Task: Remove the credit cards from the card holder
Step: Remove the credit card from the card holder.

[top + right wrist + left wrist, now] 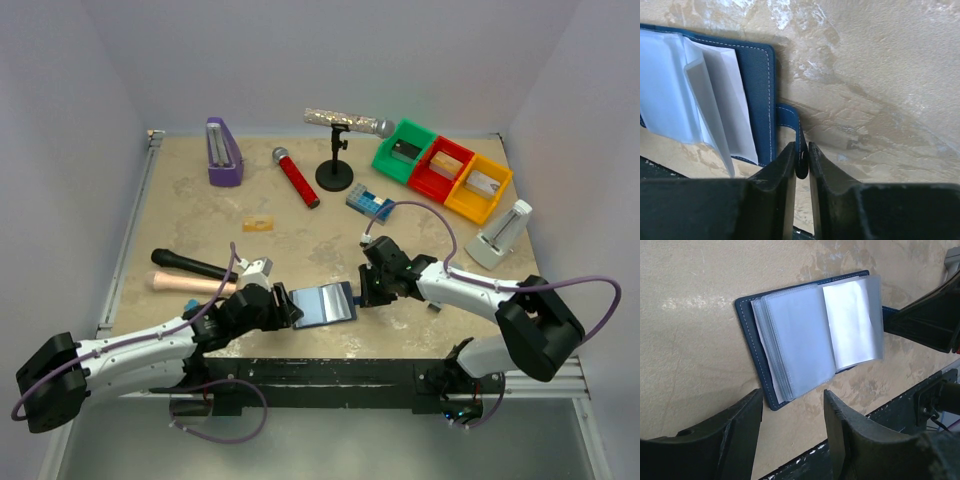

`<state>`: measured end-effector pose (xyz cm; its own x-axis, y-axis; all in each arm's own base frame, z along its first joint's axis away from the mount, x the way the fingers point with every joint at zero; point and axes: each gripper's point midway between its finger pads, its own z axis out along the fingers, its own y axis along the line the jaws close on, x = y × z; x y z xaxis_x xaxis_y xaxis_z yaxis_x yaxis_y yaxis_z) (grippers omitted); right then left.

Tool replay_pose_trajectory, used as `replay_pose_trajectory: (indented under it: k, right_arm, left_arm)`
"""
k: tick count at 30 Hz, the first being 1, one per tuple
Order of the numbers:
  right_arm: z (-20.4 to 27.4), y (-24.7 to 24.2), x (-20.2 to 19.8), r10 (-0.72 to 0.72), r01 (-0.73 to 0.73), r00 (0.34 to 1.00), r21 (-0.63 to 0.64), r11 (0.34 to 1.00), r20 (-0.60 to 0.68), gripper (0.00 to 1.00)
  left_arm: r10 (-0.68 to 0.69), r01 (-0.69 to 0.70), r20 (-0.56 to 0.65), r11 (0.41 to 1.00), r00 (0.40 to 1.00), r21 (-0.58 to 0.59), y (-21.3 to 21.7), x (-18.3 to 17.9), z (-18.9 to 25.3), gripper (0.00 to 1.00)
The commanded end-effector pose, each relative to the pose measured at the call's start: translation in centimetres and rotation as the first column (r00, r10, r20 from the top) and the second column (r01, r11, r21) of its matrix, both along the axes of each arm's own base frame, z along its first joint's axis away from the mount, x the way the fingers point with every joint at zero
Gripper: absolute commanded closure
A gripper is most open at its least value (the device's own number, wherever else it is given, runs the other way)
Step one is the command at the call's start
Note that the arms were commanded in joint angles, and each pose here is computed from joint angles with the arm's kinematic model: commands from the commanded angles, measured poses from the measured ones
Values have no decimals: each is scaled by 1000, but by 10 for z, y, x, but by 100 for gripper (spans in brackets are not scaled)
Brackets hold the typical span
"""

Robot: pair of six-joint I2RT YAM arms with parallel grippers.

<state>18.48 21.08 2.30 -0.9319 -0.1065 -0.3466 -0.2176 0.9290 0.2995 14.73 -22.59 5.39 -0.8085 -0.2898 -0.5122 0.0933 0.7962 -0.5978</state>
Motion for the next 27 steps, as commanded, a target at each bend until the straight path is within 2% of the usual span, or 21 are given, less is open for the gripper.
replay_pose_trajectory:
  k: [1, 4, 11, 27]
  right_arm:
    - [17, 15, 11, 27, -32, 998, 75, 997, 61, 85]
    - [21, 14, 10, 33, -39, 997, 83, 996, 73, 100]
    - [32, 20, -8, 45, -55, 997, 147, 988, 69, 100]
    - [30, 25, -25, 52, -60, 997, 170, 984, 51, 100]
  left_arm:
    - [-17, 19, 33, 998, 999, -67, -19, 7, 25, 44]
    - [-17, 19, 39, 998, 999, -67, -20, 9, 28, 43]
    - [-34, 38, 49, 997, 998, -66, -28, 13, 31, 43]
    - [-33, 34, 35, 999, 999, -21, -34, 19, 21, 43]
